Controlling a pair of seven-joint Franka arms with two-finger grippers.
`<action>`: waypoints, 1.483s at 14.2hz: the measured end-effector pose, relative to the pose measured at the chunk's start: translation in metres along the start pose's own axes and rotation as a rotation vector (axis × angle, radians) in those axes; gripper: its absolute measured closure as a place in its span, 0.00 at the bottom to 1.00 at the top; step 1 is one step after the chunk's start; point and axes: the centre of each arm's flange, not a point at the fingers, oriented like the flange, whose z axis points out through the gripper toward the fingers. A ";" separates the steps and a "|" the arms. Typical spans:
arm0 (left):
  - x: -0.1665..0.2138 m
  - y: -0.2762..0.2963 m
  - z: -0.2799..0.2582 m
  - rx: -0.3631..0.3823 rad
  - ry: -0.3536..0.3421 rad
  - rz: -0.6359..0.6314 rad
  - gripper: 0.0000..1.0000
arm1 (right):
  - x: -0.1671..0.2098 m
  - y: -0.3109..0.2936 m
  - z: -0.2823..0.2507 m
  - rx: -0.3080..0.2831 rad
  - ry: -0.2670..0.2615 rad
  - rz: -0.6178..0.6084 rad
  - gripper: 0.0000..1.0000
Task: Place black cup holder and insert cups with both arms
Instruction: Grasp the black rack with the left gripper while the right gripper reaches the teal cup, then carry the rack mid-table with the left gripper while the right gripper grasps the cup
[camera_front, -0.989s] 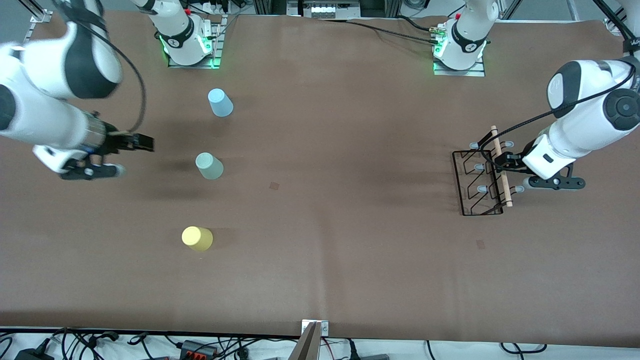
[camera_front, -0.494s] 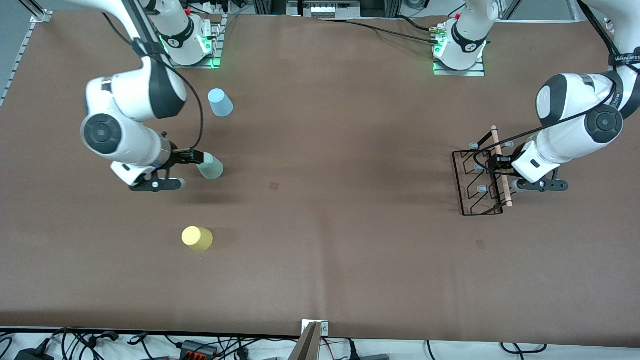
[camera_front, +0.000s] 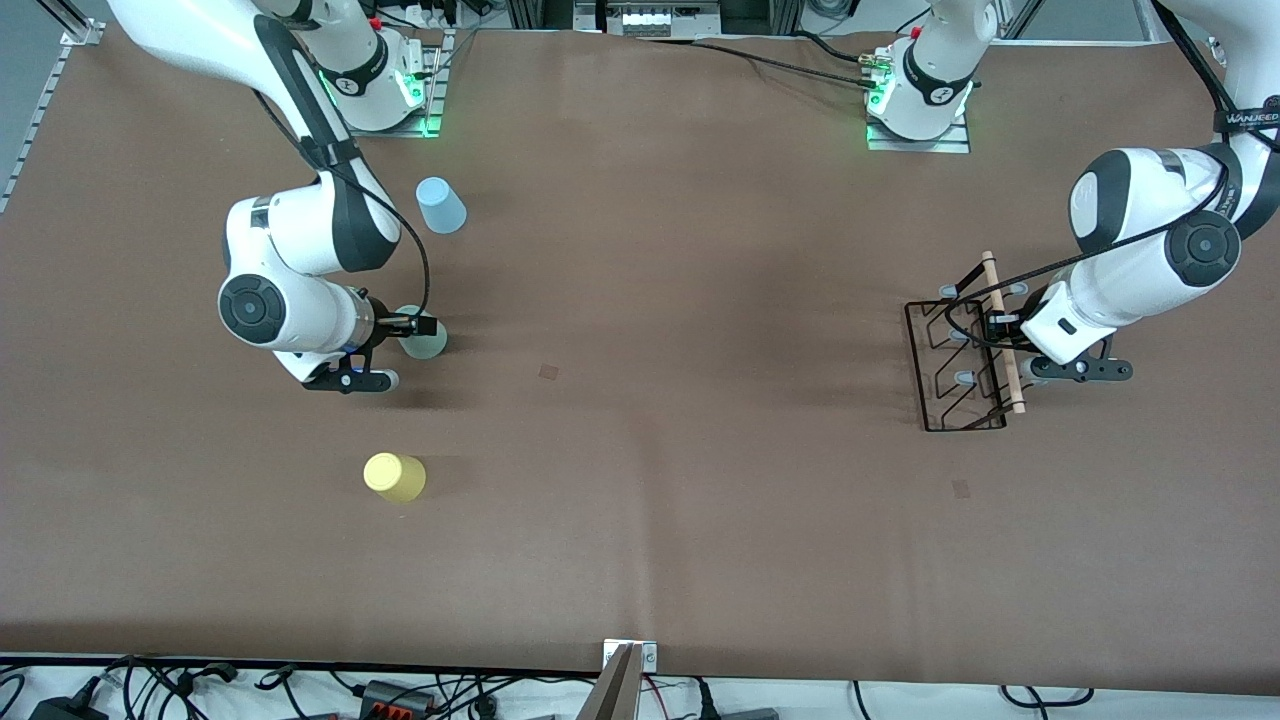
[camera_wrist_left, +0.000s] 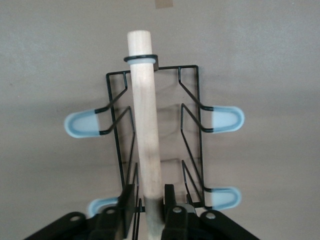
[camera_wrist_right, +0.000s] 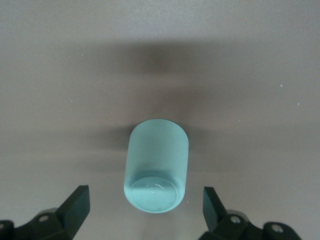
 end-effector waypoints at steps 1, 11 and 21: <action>0.000 0.000 0.000 0.000 0.000 0.000 0.84 | 0.001 0.001 0.003 -0.001 -0.005 0.002 0.00; 0.005 0.085 -0.052 0.006 -0.071 0.110 0.84 | 0.001 0.007 0.036 -0.017 -0.064 0.049 0.00; -0.020 0.358 -0.093 -0.061 -0.134 0.083 0.84 | 0.003 0.009 0.046 -0.021 -0.076 0.057 0.00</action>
